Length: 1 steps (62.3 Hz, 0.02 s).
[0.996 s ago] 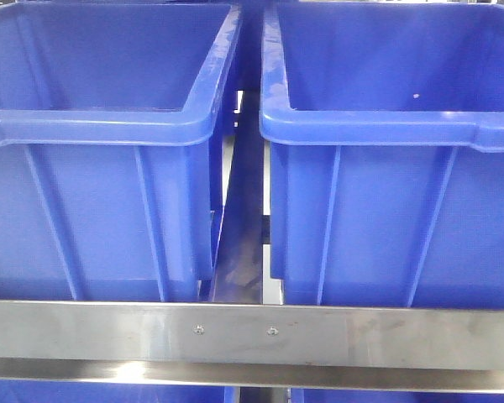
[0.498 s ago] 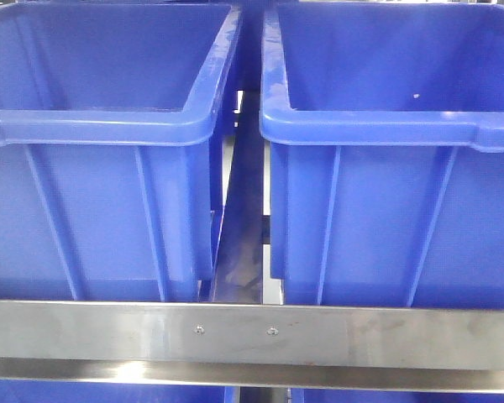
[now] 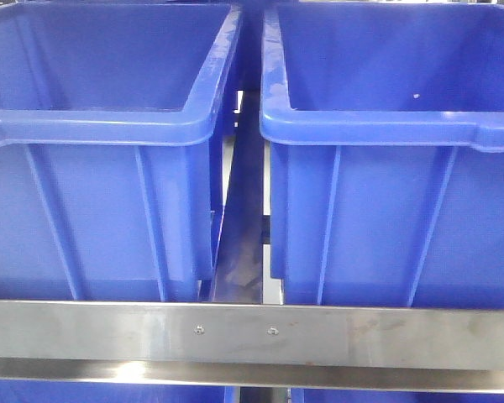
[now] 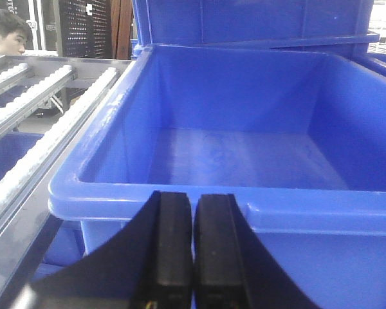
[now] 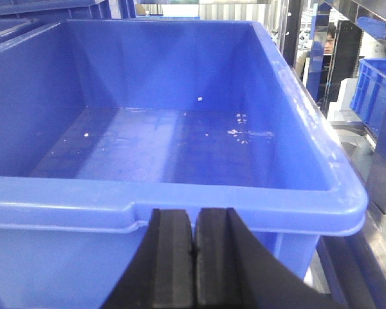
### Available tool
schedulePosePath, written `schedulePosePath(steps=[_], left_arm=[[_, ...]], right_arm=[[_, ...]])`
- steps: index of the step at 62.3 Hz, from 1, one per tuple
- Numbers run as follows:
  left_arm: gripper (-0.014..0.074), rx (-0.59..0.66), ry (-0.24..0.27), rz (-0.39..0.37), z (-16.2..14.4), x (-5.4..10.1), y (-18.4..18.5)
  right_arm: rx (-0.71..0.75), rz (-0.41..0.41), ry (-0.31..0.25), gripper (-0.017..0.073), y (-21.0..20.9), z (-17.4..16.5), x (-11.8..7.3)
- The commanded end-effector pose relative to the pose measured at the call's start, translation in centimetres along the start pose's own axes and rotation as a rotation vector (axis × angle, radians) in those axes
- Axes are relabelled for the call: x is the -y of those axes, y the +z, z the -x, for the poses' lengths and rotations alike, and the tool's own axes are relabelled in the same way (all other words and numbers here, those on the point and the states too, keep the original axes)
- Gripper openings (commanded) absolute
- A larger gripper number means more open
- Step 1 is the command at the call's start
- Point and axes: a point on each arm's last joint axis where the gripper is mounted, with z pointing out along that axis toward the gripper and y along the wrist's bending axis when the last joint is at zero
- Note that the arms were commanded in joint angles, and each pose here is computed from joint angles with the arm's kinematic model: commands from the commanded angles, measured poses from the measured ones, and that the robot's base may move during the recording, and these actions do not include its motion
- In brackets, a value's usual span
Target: Sort and place red and blue blocks on shelf
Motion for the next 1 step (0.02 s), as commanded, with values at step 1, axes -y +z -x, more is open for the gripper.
schedulePosePath(steps=[1], left_arm=[[0.0124,0.057,-0.001,-0.001,-0.66,-0.05,-0.09]], right_arm=[[0.137,0.001,-0.003,0.0051,-0.34,1.76,-0.05]])
